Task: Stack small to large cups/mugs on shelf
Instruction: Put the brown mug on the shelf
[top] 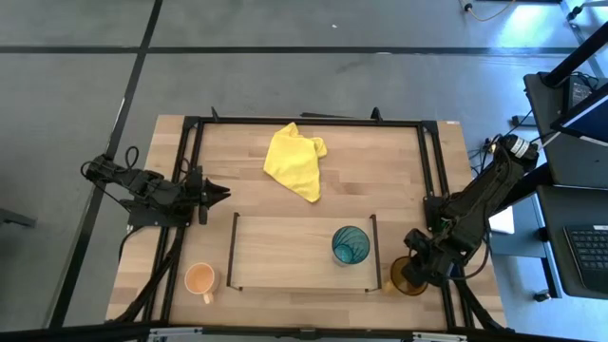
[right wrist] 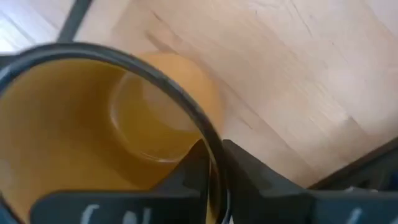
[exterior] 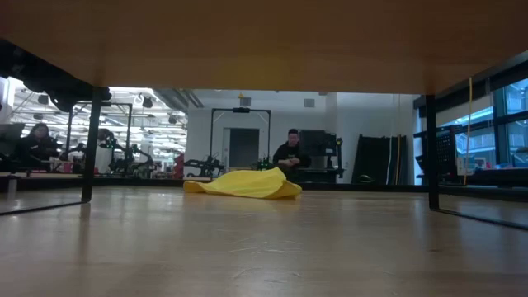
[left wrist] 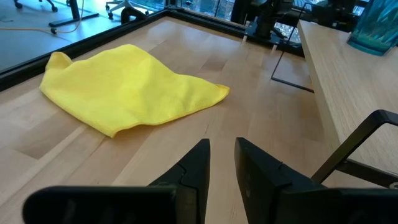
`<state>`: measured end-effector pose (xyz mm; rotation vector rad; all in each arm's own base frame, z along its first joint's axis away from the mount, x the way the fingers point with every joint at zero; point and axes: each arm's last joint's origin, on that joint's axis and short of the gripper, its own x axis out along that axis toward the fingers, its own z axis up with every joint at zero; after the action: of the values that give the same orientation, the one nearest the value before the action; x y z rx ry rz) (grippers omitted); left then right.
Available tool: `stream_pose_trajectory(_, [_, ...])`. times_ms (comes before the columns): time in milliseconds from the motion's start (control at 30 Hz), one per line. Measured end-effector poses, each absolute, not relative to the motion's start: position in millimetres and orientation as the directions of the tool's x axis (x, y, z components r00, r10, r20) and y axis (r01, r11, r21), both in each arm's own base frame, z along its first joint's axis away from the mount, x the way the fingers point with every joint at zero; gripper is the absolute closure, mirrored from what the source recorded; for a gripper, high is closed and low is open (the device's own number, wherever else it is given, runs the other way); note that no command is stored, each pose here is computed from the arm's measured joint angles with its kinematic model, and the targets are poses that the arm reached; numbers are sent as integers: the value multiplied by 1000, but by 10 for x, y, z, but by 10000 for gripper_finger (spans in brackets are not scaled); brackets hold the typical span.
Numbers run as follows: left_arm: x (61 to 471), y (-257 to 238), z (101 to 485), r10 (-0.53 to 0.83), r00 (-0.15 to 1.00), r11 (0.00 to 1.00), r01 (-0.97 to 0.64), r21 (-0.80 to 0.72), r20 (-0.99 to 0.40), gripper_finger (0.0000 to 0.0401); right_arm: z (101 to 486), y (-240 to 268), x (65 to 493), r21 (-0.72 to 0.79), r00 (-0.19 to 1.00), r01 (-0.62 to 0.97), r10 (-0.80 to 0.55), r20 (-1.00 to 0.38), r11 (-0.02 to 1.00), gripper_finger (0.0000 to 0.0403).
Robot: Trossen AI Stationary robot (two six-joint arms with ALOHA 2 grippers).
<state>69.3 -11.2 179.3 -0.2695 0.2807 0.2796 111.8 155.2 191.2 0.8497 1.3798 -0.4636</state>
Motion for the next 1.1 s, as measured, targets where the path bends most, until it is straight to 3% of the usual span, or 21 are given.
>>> stream_pose_trajectory(200, [693, -112, 1793, 232, 923, 926, -306, -221, -307, 332, 1909, 1522, 1110, 232, 187, 765, 137, -973, 601, 379])
stream_pose_trajectory(467, [693, -112, 1793, 232, 923, 926, -306, -221, -307, 332, 1918, 1415, 1048, 147, 154, 833, 32, -988, 533, 370])
stream_pose_trajectory(833, [693, -112, 1793, 232, 923, 926, -306, -221, -307, 332, 2007, 1138, 889, 68, 134, 934, -168, -977, 350, 375])
stream_pose_trajectory(1100, [693, -112, 1793, 232, 923, 926, -306, -221, -307, 332, 2047, 1019, 960, 77, 128, 969, -211, -969, 234, 376])
